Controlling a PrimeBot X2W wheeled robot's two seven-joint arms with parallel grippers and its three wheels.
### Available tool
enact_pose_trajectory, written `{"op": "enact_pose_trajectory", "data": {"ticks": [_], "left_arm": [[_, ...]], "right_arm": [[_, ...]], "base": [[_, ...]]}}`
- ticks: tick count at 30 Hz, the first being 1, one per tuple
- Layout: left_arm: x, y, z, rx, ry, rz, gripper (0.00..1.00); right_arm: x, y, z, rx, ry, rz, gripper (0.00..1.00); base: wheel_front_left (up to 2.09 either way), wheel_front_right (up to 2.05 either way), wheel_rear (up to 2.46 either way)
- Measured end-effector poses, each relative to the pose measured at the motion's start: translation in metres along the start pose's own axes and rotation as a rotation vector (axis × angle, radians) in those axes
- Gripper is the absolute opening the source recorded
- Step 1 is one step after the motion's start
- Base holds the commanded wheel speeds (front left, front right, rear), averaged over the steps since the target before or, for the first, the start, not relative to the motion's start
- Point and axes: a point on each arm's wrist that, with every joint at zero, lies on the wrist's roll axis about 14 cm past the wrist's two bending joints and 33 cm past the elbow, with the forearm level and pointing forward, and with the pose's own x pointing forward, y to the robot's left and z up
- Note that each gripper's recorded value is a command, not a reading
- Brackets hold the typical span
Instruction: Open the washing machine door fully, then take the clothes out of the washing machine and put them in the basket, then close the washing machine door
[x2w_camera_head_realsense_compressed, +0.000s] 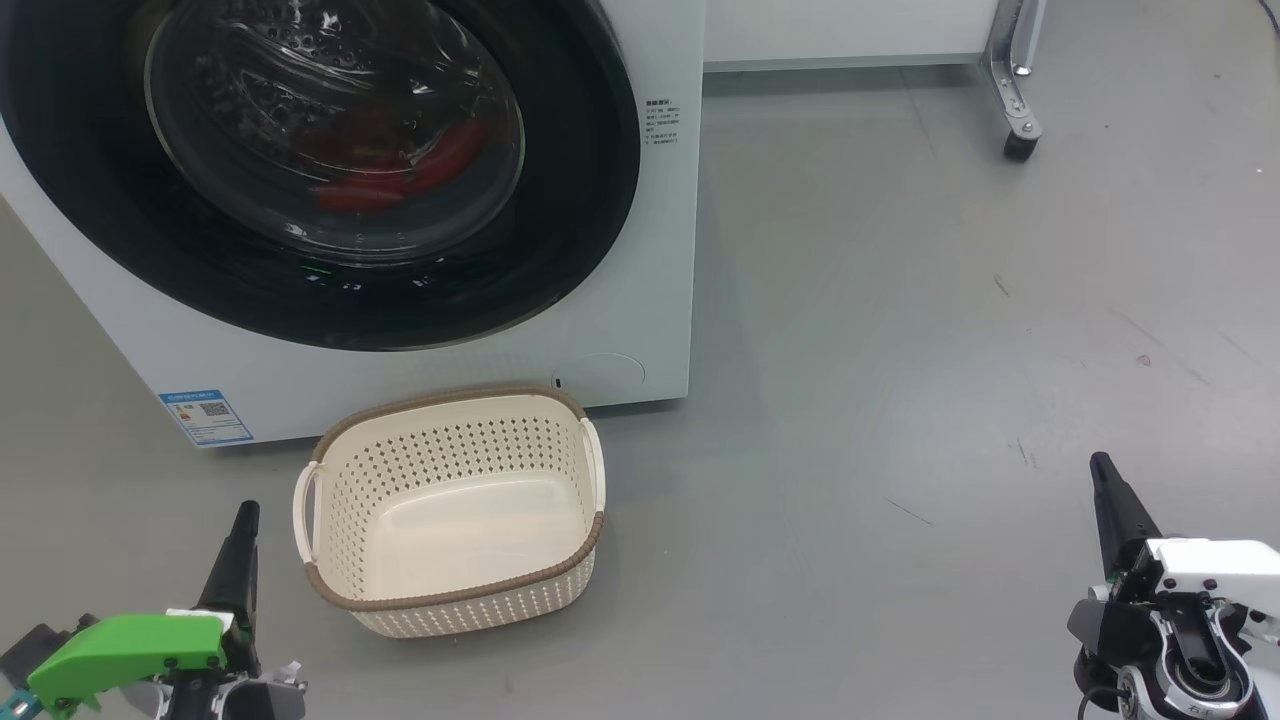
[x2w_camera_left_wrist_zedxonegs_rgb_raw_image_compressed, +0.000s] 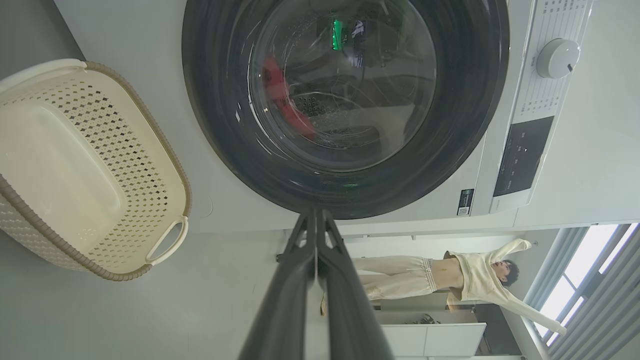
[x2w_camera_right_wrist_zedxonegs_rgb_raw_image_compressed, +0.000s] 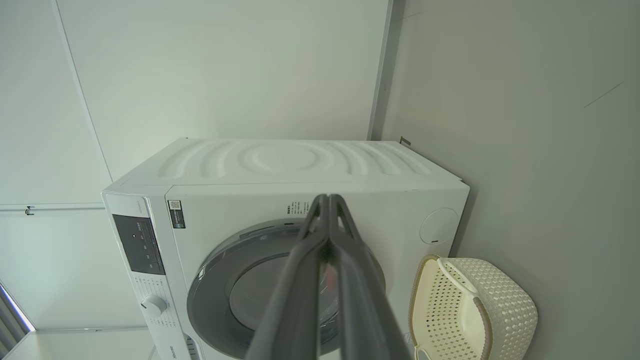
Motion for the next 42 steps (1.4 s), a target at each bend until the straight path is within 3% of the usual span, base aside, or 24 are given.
{"op": "enact_pose_trajectory", "data": {"ticks": [36, 37, 38, 39, 42], "left_arm": [[0.0, 0.0, 0.0, 0.0, 0.0, 0.0, 0.0], [0.0, 0.002, 0.0, -0.001, 0.0, 0.005, 1.0], [-0.002, 0.006, -0.001, -0.005, 0.0, 0.017, 0.0], [-0.004, 0.013, -0.003, -0.012, 0.001, 0.038, 1.0], [-0.014, 0.035, -0.007, -0.031, 0.001, 0.101, 1.0]], "right_arm": [[0.0, 0.0, 0.0, 0.0, 0.0, 0.0, 0.0], [0.0, -0.002, 0.0, 0.001, 0.0, -0.005, 1.0], [-0.002, -0.006, -0.001, 0.005, 0.0, -0.017, 0.0], [-0.005, -0.013, -0.002, 0.011, -0.001, -0.037, 1.0], [-0.016, -0.037, -0.006, 0.031, -0.003, -0.107, 1.0]], "base": [[0.0, 0.0, 0.0], [0.0, 0.0, 0.0], [0.0, 0.0, 0.0], [0.0, 0.0, 0.0], [0.0, 0.0, 0.0]]}}
